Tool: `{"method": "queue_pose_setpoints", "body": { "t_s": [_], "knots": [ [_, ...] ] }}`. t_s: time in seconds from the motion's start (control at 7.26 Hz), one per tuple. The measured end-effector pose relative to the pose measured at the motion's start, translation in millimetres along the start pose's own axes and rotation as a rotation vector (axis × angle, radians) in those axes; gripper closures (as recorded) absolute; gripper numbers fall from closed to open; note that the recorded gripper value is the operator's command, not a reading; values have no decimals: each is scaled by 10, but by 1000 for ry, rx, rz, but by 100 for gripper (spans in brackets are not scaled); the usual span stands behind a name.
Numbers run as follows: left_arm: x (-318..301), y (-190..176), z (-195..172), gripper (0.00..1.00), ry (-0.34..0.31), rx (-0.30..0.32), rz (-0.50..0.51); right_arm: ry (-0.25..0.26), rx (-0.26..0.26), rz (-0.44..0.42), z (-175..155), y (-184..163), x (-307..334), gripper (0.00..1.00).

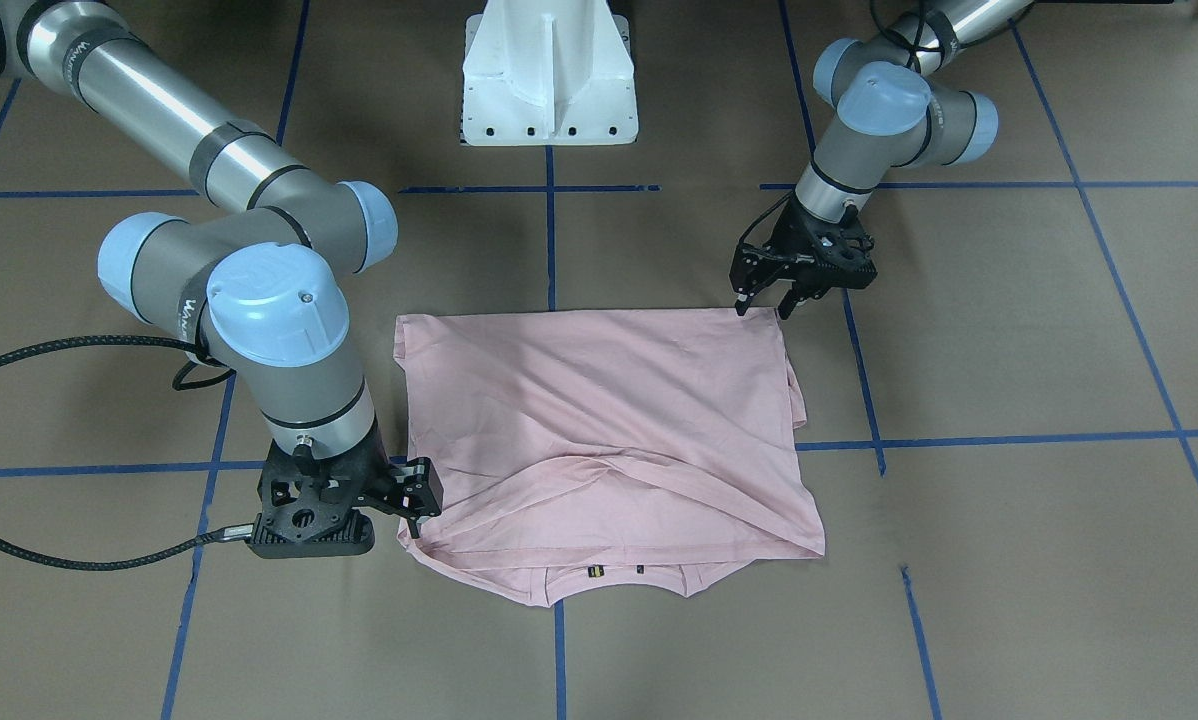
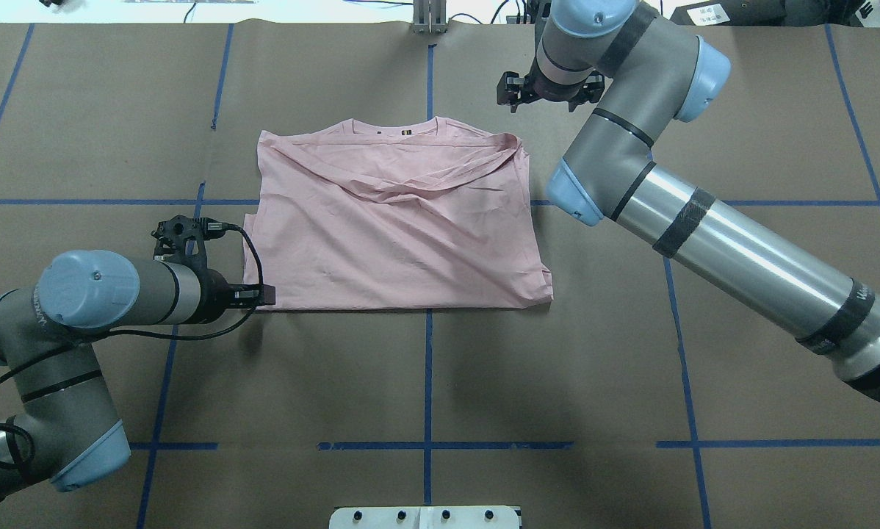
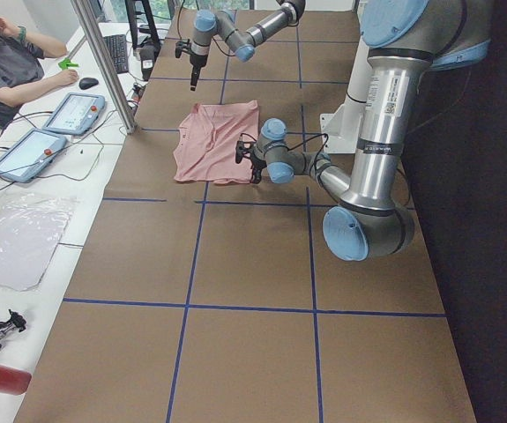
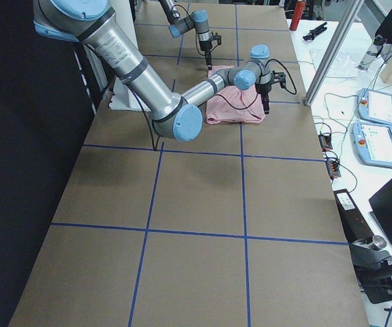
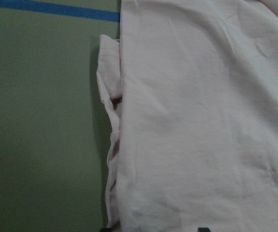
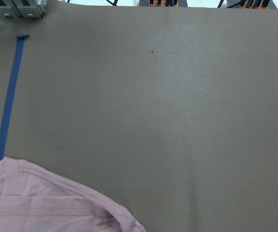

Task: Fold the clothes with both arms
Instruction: 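Lower the left gripper and grasp the folded shirt's edge nearest it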

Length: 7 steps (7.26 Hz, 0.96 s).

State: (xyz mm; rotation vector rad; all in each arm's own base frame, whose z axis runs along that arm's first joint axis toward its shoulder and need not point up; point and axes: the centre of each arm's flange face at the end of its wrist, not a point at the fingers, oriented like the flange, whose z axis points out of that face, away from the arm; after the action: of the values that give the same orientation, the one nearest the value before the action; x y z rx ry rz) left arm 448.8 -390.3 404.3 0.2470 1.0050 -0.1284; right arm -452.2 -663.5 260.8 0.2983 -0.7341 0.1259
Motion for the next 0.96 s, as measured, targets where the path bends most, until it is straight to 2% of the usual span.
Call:
{"method": "queue_pose_setpoints", "body": {
  "t_s": [0.14,0.41,0.83,0.96],
  "knots": [
    [-8,7,7,40,-6,0,0,1,0,1,5,7,13,0],
    [-6,15,26,59,-21,5,1,2,-1,2,17,15,29,0],
    [19,48,35,100,-23,4,5,-1,1,2,3,80,119,0],
    [28,55,31,100,-22,4,6,-2,2,1,-3,106,154,0]
  ]
}}
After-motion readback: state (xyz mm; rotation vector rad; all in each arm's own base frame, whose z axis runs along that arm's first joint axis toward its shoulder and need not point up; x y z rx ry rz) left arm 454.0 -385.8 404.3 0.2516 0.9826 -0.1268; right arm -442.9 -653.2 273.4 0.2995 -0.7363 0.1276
